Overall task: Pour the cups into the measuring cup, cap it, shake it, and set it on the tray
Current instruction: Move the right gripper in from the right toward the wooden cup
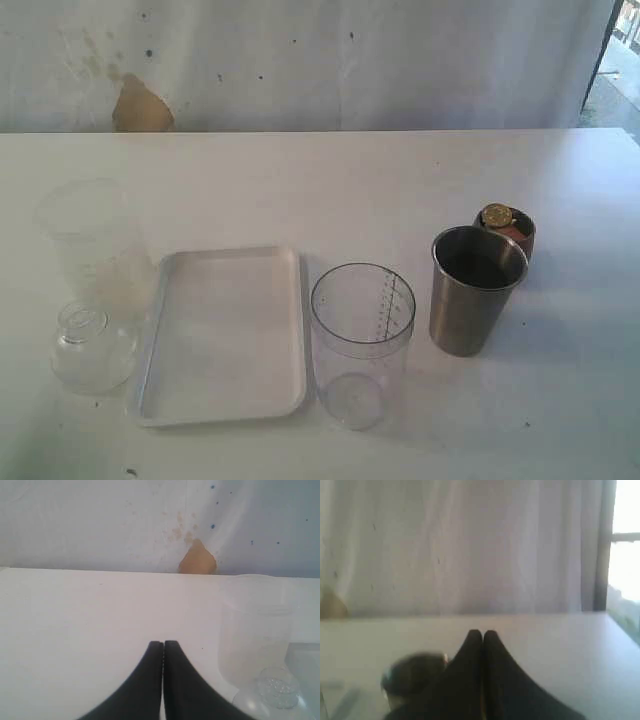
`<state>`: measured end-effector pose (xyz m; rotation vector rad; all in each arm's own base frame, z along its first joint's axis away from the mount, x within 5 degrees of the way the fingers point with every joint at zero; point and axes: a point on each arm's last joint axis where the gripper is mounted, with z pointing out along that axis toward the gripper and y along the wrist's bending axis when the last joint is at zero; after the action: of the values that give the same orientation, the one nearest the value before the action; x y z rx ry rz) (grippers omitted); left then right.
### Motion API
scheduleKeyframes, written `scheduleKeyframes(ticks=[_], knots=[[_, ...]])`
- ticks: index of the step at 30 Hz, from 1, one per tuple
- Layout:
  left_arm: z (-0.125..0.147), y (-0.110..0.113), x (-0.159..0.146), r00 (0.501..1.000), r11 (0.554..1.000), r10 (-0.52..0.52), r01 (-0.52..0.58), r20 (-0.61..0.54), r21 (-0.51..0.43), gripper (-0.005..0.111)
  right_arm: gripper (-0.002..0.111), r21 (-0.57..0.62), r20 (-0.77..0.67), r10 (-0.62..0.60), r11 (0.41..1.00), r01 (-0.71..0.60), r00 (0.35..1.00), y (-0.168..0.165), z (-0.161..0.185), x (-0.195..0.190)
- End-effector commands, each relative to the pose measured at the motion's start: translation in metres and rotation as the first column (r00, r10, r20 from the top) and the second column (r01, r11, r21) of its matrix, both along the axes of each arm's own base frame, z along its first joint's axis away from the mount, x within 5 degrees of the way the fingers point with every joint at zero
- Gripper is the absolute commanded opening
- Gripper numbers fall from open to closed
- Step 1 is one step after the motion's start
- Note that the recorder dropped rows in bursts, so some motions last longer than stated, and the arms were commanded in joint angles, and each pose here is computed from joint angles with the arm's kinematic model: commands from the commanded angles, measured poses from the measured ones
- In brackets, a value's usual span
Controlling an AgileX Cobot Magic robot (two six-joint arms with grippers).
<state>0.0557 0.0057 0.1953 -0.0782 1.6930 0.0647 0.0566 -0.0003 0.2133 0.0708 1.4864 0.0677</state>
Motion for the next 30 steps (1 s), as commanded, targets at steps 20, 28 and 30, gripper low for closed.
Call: scheduleKeyframes(ticks=[20,28,30], knots=[[0.0,0.0,0.0,1.0,1.0,-0.003,0.003,0.009,-0.002,0.001,0.085,0.042,-0.183,-0.041,0.998,0.05,0.982,-0.005,-0.019,0.084],[0.0,0.0,0.0,1.0,1.0,-0.003,0.003,0.009,-0.002,0.001,0.085,-0.102,-0.329,-0.053,0.995,0.02,0.943,-0.005,-0.041,0.118],[0.0,0.0,0.0,1.0,1.0,-0.003,0.003,0.009,-0.002,0.001,0.085,-0.177,-0.31,-0.062,0.984,0.006,0.949,-0.006,-0.043,0.125]])
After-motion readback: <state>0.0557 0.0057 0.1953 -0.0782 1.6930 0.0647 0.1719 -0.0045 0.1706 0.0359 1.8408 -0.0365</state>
